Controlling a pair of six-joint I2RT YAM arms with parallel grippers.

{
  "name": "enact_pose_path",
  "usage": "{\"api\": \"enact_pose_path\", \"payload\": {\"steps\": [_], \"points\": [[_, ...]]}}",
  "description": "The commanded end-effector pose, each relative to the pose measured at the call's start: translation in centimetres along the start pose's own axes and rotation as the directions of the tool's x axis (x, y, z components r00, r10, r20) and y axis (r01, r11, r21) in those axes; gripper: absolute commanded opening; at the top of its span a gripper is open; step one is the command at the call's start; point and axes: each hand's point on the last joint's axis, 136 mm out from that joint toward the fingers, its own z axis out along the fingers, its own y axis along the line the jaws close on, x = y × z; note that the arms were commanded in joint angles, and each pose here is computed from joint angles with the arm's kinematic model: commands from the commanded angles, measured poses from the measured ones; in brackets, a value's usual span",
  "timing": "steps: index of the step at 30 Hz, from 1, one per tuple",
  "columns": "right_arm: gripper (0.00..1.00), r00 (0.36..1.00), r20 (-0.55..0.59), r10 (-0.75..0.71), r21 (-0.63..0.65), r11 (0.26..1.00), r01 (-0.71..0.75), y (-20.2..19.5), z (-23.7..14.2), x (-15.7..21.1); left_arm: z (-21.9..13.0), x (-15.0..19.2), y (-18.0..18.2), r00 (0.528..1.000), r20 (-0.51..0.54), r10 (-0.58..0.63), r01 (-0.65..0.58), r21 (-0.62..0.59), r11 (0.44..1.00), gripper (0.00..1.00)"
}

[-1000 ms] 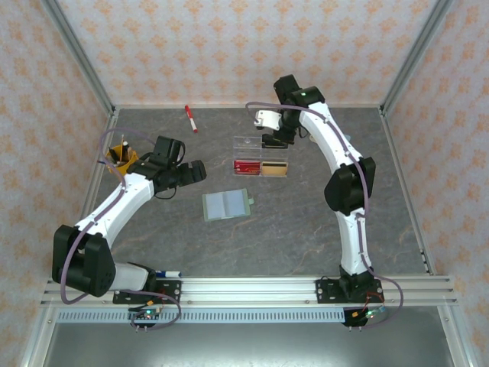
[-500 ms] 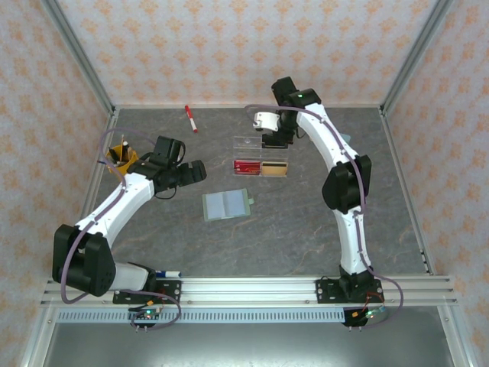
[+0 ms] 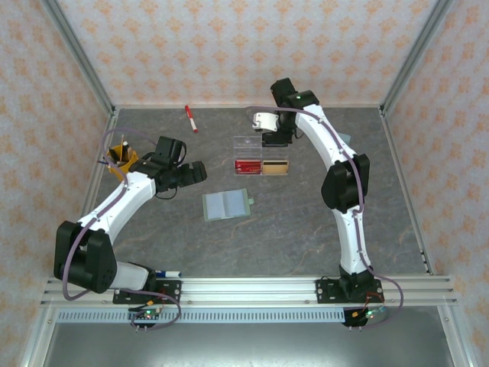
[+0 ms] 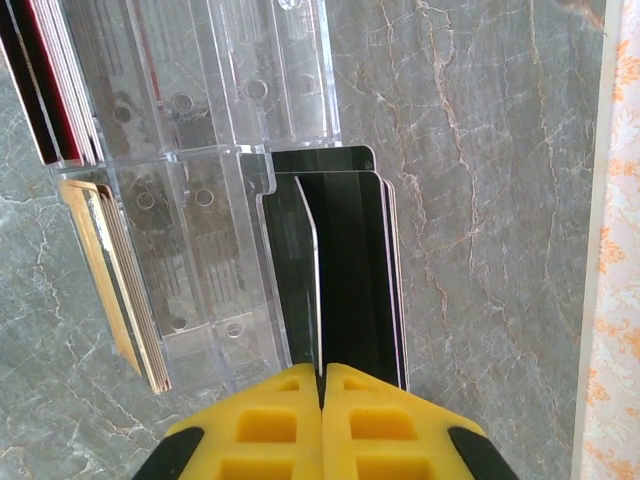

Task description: Take the credit cards out of the card holder

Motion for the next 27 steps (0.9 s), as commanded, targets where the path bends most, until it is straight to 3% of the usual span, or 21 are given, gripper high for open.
{"api": "enact_pose_path", "payload": {"steps": [1,10,18,22,27], "points": [[0.1,1.0,-0.013,0.002,0.04,0.999,-0.001,-0.8,0.4,0.2,-0.2,-0.5,0.1,1.0,0.003,-0.003,0.003,-0.013,1.0,1.0],[0.26,0.999,-0.013,0.048,0.126,0.991,-0.046,-2.4,-0.5,-0.2,-0.7,-0.7,0.2,1.0,0.017,-0.001,0.001,-0.012,1.0,1.0],[0.37,0.971,0.103,0.216,0.114,0.967,-0.227,-2.4,-4.7,-1.8,-0.6,0.1,0.5,0.999,0.024,-0.031,0.031,0.0,1.0,1.0],[0.38,0.898,0.268,0.35,-0.042,0.935,-0.352,0.6,-7.4,-4.6,-0.2,1.4,0.5,0.995,0.012,-0.099,0.099,0.041,0.994,1.0],[0.4,0.731,0.411,0.545,-0.163,0.833,-0.529,3.7,-9.3,-7.9,1.0,3.6,-0.6,0.983,-0.056,-0.172,0.179,0.145,0.973,0.91]]}}
